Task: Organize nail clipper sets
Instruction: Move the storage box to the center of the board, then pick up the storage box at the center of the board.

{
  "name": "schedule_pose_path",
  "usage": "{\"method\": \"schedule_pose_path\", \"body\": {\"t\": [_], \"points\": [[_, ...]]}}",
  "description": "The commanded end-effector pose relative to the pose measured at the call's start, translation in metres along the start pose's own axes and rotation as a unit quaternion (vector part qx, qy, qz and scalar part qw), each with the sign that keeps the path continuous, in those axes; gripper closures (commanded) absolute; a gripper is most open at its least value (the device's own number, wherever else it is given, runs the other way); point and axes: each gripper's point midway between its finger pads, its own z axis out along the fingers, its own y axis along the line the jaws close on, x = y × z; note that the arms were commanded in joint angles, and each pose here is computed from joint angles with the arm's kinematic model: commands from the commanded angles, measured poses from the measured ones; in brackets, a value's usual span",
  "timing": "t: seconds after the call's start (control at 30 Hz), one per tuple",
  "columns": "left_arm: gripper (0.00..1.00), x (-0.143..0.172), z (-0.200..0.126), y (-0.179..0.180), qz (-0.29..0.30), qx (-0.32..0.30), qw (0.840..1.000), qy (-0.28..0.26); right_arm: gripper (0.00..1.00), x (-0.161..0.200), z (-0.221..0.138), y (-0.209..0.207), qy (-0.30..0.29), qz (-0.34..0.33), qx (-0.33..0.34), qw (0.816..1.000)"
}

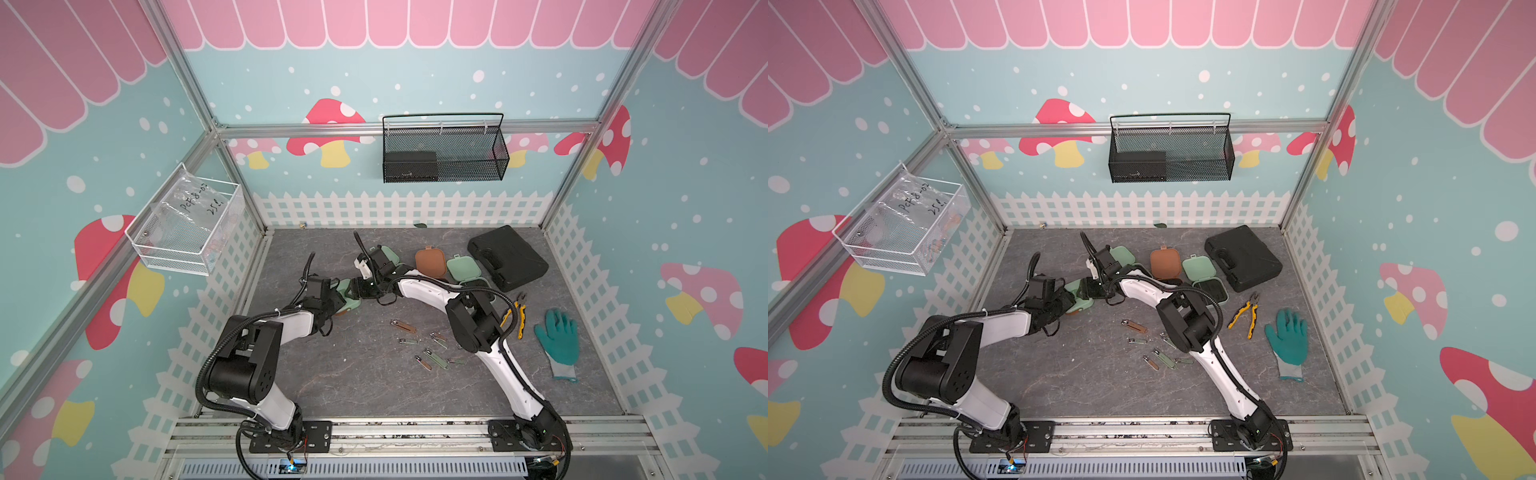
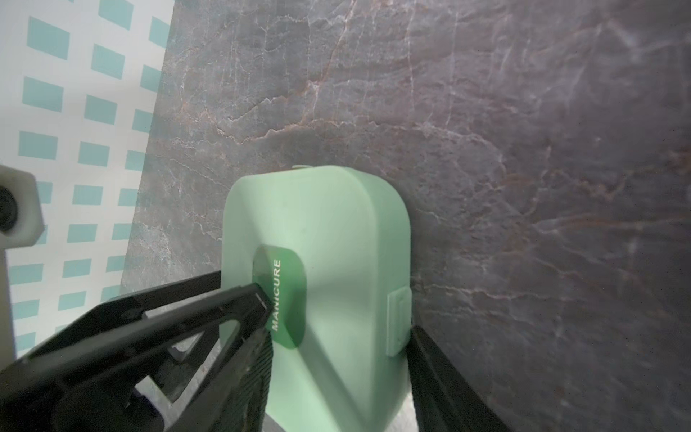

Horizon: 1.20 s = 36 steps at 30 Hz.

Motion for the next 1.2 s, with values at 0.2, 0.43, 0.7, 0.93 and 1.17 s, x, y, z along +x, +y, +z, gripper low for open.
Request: {"method": "schedule_pose_path", "body": {"t": [0.2,0.43,0.7,0.93,1.17], "points": [[0.32,-0.058,-0.093,-0.018,0.04,-0.029,0.995,-0.09,0.32,-0.045,-0.115,0.044,-0.084,-0.127,0.064,0.986],[0.33,-0.037,-0.125,-0.027,0.046,0.019,0.998,-0.05,0.34,-0.016,-0.202,-0.029,-0.098,-0.116,0.169,0.974],[0.34,0.032,-0.125,-0.048,0.085,0.058,0.995,0.015,0.4,0.002,-0.249,-0.132,-0.073,-0.101,0.229,0.965],[0.37,0.062,-0.119,-0.061,0.097,0.057,0.993,0.035,0.51,0.002,-0.231,-0.2,-0.05,-0.067,0.259,0.962],[0.38,0.066,-0.117,-0.062,0.097,0.057,0.993,0.037,0.59,0.012,-0.216,-0.245,-0.025,-0.036,0.285,0.957]]}}
